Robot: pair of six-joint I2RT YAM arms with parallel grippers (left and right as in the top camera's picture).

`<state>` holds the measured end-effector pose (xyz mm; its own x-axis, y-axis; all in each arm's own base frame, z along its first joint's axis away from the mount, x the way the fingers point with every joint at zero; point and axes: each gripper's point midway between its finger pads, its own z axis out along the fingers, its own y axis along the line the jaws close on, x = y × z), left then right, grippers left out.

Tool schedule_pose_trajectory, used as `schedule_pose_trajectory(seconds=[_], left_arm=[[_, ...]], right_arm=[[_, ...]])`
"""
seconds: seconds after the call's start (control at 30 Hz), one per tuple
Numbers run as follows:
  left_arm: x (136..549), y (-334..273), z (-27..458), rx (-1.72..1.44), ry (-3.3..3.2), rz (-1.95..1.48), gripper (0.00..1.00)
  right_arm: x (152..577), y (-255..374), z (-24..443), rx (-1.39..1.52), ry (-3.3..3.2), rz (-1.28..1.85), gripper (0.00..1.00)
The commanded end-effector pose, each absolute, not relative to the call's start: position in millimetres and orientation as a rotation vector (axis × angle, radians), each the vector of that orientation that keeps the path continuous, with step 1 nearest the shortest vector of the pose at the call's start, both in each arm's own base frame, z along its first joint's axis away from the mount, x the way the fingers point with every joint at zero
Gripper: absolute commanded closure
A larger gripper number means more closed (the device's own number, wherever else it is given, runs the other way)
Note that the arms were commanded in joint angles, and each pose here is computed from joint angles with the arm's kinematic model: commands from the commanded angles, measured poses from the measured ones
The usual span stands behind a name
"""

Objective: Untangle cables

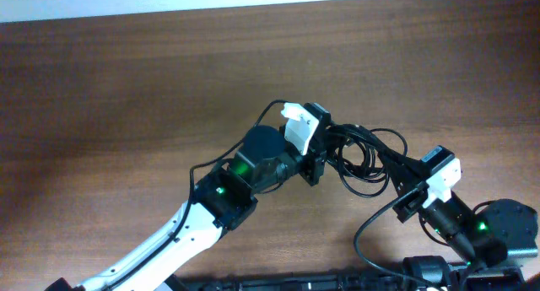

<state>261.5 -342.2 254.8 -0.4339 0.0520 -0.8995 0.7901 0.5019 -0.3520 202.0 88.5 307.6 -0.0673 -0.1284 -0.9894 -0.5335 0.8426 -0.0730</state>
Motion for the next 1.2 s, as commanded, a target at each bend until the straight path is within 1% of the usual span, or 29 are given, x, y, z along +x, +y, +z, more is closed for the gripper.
schedule_pose_trajectory(seconds=[0.0, 0.03, 0.1, 0.13, 0.17, 0.33, 0.4, 0.43, 0.47, 0.5, 0.53, 0.6, 0.7, 0.83, 0.93, 1.03, 1.13, 1.17], left_arm=[[254, -344, 277, 0.97, 1.577, -0.956, 1.0], [247, -347, 283, 1.016, 1.523, -0.981, 1.0], [241, -349, 286, 1.04, 1.498, -1.012, 1.0], [241, -349, 285, 1.04, 1.502, -1.011, 1.0], [241, -349, 285, 1.04, 1.503, -1.011, 1.0], [242, -348, 279, 1.065, 1.504, -0.978, 1.0], [242, -347, 276, 1.078, 1.511, -0.961, 1.0], [244, -346, 274, 1.072, 1.523, -0.951, 1.0], [246, -345, 271, 1.062, 1.541, -0.935, 1.0], [247, -344, 270, 1.058, 1.55, -0.927, 1.0], [248, -344, 269, 1.057, 1.553, -0.926, 1.0], [256, -341, 268, 1.02, 1.573, -0.877, 1.0], [261, -339, 268, 0.999, 1.582, -0.85, 1.0], [263, -338, 270, 0.988, 1.575, -0.84, 1.0], [286, -325, 265, 0.888, 1.637, -0.702, 1.0], [322, -286, 251, 0.693, 1.752, -0.41, 1.0], [324, -284, 249, 0.686, 1.764, -0.393, 1.0], [324, -283, 250, 0.679, 1.76, -0.389, 1.0]], right_arm=[[199, 83, 318, -0.502, 1.599, 0.32, 0.89], [199, 83, 318, -0.501, 1.601, 0.321, 0.76], [199, 83, 316, -0.503, 1.607, 0.325, 0.72], [199, 83, 316, -0.503, 1.607, 0.325, 0.63], [199, 83, 316, -0.503, 1.606, 0.325, 0.61], [199, 83, 318, -0.503, 1.599, 0.323, 0.61], [199, 84, 320, -0.505, 1.59, 0.32, 0.62], [199, 84, 320, -0.505, 1.59, 0.32, 0.69], [199, 84, 320, -0.504, 1.591, 0.321, 0.8], [199, 84, 320, -0.504, 1.591, 0.321, 0.83], [199, 83, 320, -0.505, 1.59, 0.32, 0.83], [199, 83, 320, -0.505, 1.589, 0.319, 0.86], [199, 83, 320, -0.505, 1.59, 0.32, 0.95], [199, 83, 320, -0.502, 1.591, 0.317, 0.96], [199, 83, 320, -0.502, 1.59, 0.317, 0.96], [199, 83, 322, -0.496, 1.588, 0.322, 0.96], [201, 80, 321, -0.483, 1.592, 0.308, 0.96], [205, 72, 319, -0.419, 1.621, 0.291, 0.96]])
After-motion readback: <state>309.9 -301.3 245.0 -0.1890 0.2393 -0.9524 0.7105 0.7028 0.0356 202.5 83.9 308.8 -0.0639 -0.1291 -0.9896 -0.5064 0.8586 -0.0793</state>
